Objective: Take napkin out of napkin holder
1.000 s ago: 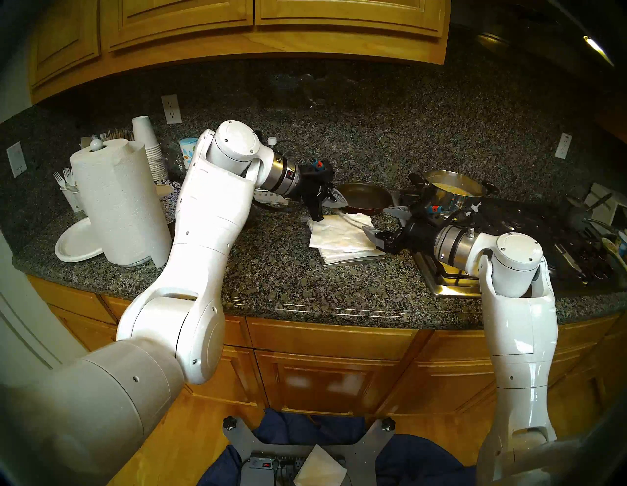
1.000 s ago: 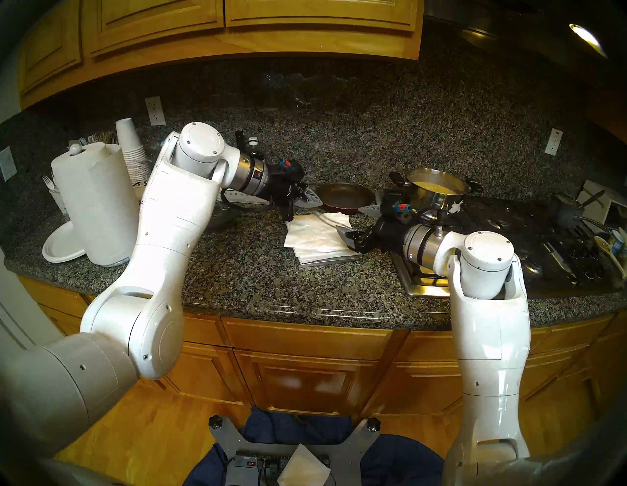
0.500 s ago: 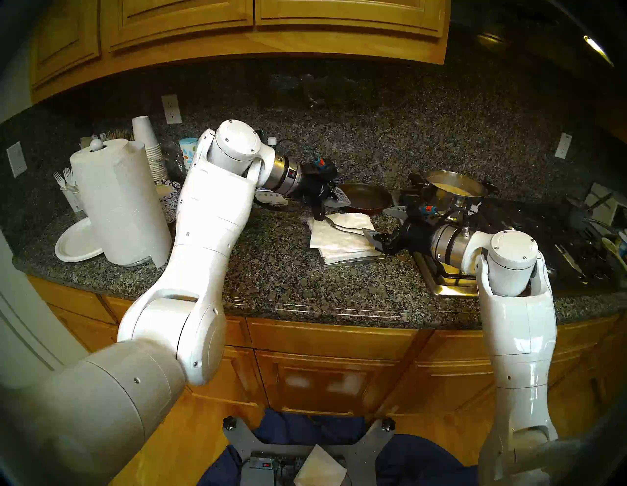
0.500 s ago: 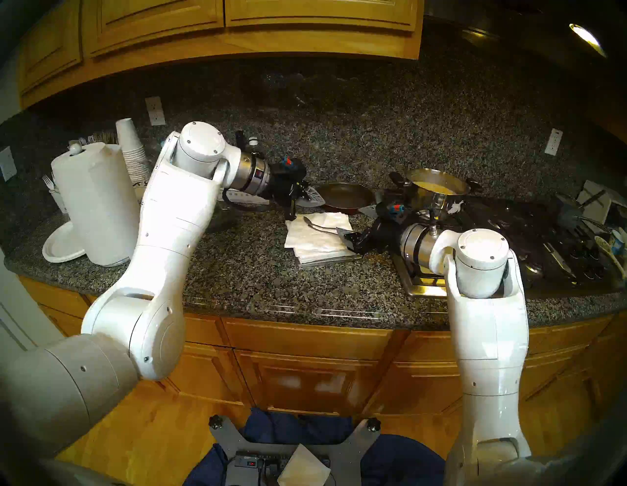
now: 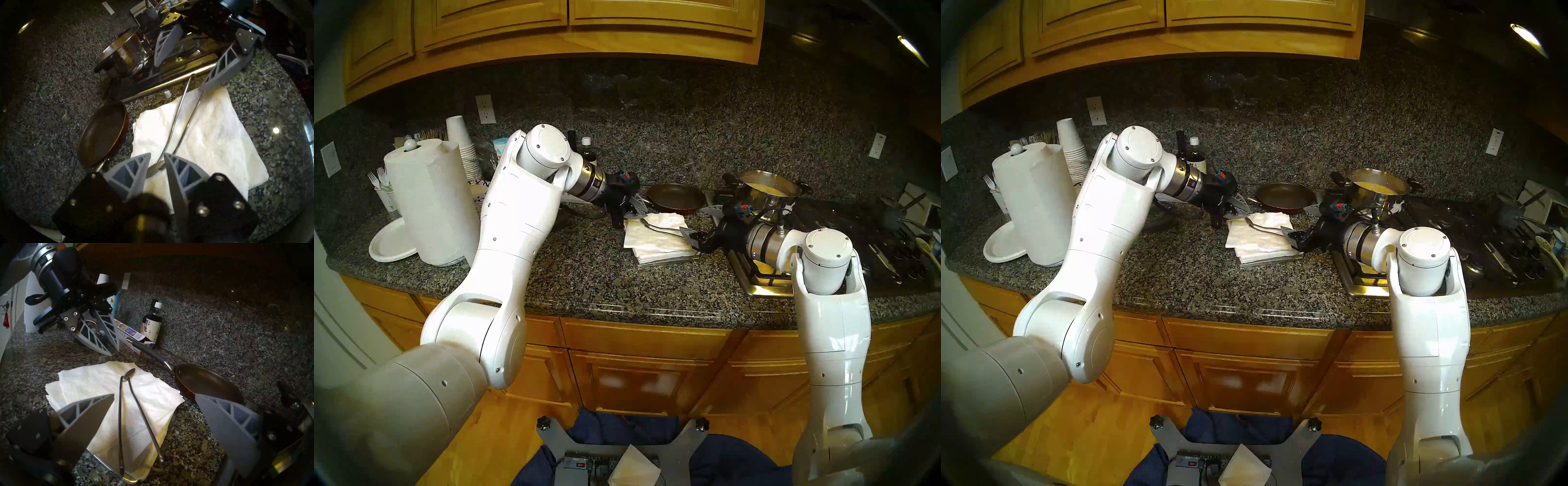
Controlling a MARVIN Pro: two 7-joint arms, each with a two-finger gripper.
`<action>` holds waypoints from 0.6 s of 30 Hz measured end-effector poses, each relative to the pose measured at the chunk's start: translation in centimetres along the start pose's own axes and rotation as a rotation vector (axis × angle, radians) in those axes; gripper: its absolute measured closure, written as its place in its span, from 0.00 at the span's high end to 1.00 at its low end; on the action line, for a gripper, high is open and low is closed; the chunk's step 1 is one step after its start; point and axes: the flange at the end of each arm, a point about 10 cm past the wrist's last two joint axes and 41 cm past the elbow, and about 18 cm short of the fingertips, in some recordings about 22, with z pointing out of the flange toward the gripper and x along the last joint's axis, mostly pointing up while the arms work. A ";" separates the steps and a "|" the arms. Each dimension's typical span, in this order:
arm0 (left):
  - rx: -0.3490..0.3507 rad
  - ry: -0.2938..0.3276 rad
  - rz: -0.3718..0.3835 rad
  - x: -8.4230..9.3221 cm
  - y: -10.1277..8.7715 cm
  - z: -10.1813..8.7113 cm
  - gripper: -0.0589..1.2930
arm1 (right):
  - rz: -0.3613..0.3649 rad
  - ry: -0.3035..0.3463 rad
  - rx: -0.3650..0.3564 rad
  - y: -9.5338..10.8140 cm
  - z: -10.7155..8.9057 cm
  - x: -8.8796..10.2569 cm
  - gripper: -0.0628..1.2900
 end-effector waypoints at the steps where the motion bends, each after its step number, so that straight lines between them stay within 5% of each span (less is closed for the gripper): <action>1: -0.001 -0.008 0.010 0.1 0.1 0.1 0.28 | 0.002 0.000 0.000 0.0 0.0 0.0 0.96; 7: -0.003 -0.029 0.053 1.0 0.7 0.6 0.32 | 0.012 0.003 -0.007 0.1 0.1 0.0 0.96; 8: -0.003 -0.036 0.066 1.2 0.8 0.7 0.36 | 0.017 0.004 -0.013 0.3 0.0 -0.1 0.96; 9: -0.002 -0.041 0.078 1.5 1.0 0.8 0.51 | 0.023 0.007 -0.023 0.4 -0.1 -0.1 0.96; 12: 0.000 -0.051 0.095 2.0 1.3 1.0 0.61 | 0.038 0.017 -0.049 0.9 -0.3 -0.2 0.96; 18: -0.002 -0.062 0.106 2.6 1.7 1.9 0.67 | 0.069 0.049 -0.088 1.7 -0.9 0.0 0.96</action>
